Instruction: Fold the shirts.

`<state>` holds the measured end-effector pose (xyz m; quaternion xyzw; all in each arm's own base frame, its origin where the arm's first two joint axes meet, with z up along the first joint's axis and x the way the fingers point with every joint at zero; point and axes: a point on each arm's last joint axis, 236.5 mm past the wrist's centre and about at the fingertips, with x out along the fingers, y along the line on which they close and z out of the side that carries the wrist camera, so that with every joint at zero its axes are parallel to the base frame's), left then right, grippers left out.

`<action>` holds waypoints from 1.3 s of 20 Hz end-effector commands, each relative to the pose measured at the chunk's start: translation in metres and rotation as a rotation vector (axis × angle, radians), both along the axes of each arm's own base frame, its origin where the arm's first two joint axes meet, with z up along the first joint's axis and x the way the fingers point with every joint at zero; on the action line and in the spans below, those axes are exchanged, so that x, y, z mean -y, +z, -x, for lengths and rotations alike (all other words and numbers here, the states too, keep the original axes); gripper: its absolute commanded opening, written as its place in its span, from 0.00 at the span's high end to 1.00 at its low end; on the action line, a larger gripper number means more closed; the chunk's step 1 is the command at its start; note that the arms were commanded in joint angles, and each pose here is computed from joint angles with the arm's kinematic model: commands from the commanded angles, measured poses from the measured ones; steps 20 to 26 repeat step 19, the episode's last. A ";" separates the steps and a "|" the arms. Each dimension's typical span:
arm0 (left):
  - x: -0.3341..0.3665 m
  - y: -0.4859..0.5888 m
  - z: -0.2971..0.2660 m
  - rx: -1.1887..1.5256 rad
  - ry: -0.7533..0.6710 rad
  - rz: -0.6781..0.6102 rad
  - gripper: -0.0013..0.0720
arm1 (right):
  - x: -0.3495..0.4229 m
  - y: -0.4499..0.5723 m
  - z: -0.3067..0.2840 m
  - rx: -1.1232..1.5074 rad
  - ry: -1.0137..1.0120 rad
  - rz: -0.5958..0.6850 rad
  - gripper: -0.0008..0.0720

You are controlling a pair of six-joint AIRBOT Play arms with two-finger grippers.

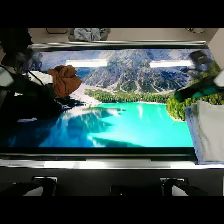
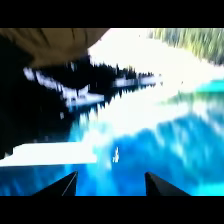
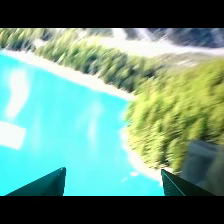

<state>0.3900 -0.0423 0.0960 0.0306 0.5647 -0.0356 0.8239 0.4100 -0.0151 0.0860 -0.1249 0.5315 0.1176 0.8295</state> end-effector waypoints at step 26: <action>0.002 -0.069 0.064 -0.131 0.075 -0.035 0.27 | -0.032 -0.066 0.060 -0.413 0.116 0.058 0.05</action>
